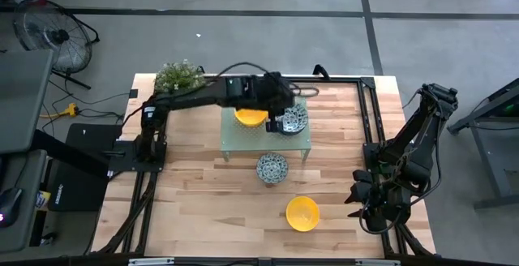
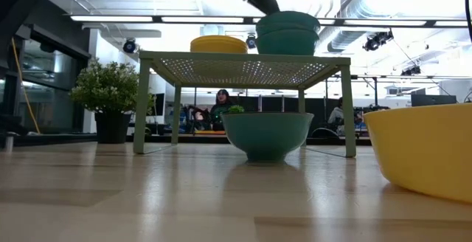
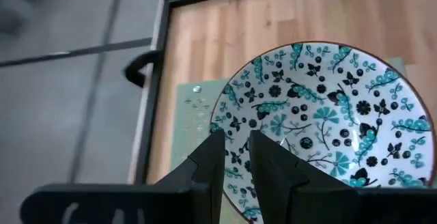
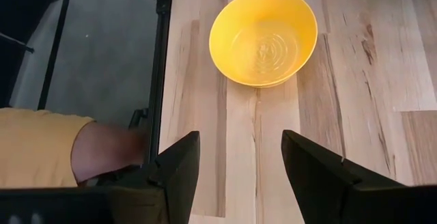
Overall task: Pick & Place Mini bowls
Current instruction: Adjust the green patterned bowl
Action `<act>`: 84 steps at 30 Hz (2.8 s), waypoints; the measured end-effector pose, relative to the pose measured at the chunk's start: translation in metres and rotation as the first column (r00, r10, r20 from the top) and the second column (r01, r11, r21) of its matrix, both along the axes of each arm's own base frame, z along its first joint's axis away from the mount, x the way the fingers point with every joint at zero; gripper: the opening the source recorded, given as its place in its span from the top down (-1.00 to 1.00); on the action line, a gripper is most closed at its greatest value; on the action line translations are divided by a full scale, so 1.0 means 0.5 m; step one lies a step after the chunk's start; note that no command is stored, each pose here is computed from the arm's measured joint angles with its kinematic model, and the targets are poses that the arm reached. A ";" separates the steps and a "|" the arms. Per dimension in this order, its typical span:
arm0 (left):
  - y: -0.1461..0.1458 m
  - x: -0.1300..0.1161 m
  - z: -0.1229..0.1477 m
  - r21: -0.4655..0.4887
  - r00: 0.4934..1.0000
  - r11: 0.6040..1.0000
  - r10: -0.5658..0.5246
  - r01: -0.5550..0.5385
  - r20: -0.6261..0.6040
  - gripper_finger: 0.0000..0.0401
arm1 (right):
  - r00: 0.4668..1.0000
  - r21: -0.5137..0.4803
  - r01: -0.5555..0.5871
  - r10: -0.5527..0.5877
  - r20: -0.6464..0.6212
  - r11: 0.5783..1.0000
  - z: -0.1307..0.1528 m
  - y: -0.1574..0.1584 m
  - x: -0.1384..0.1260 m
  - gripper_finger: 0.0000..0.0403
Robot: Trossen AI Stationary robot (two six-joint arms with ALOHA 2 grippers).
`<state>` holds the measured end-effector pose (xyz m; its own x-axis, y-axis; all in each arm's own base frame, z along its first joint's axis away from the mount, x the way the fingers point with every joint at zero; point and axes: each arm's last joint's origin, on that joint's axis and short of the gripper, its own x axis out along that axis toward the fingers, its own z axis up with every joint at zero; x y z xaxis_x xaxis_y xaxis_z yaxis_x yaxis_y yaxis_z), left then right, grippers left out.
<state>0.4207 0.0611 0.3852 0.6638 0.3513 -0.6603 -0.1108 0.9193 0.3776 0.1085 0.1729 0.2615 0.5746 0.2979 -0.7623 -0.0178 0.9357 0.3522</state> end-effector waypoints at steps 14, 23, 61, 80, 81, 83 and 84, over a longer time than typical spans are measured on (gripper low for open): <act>-0.070 -0.002 0.025 0.076 0.998 0.997 -0.008 0.004 0.054 0.68 | 1.000 0.015 0.002 -0.002 -0.007 1.000 0.000 0.004 -0.008 0.03; -0.069 -0.008 0.036 0.066 0.997 0.998 -0.002 -0.004 0.080 0.68 | 1.000 -0.013 0.015 -0.015 0.014 1.000 -0.003 0.010 -0.030 0.03; -0.037 -0.091 -0.083 -0.046 0.966 0.997 -0.054 0.068 0.253 0.68 | 0.995 -0.032 0.031 -0.027 0.100 0.999 -0.001 0.020 -0.052 0.03; -0.038 -0.089 -0.091 -0.068 0.955 0.995 -0.052 0.075 0.292 0.68 | 0.995 -0.030 0.029 -0.026 0.096 0.999 -0.001 0.020 -0.052 0.03; -0.038 -0.088 -0.093 -0.071 0.956 0.995 -0.051 0.074 0.288 0.68 | 0.995 -0.029 0.030 -0.027 0.095 0.999 -0.001 0.020 -0.052 0.03; -0.038 -0.088 -0.094 -0.074 0.957 0.995 -0.048 0.072 0.285 0.68 | 0.995 -0.028 0.029 -0.027 0.094 0.999 -0.001 0.020 -0.052 0.03; -0.038 -0.088 -0.094 -0.075 0.957 0.995 -0.047 0.071 0.285 0.68 | 0.995 -0.028 0.029 -0.026 0.094 0.999 -0.001 0.020 -0.053 0.03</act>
<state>0.3768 0.0420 0.3381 0.8454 0.2571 -0.4683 -0.1460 0.9544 0.2604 0.0823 0.1829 0.2612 0.6517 0.2589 -0.7129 -0.0233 0.9463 0.3224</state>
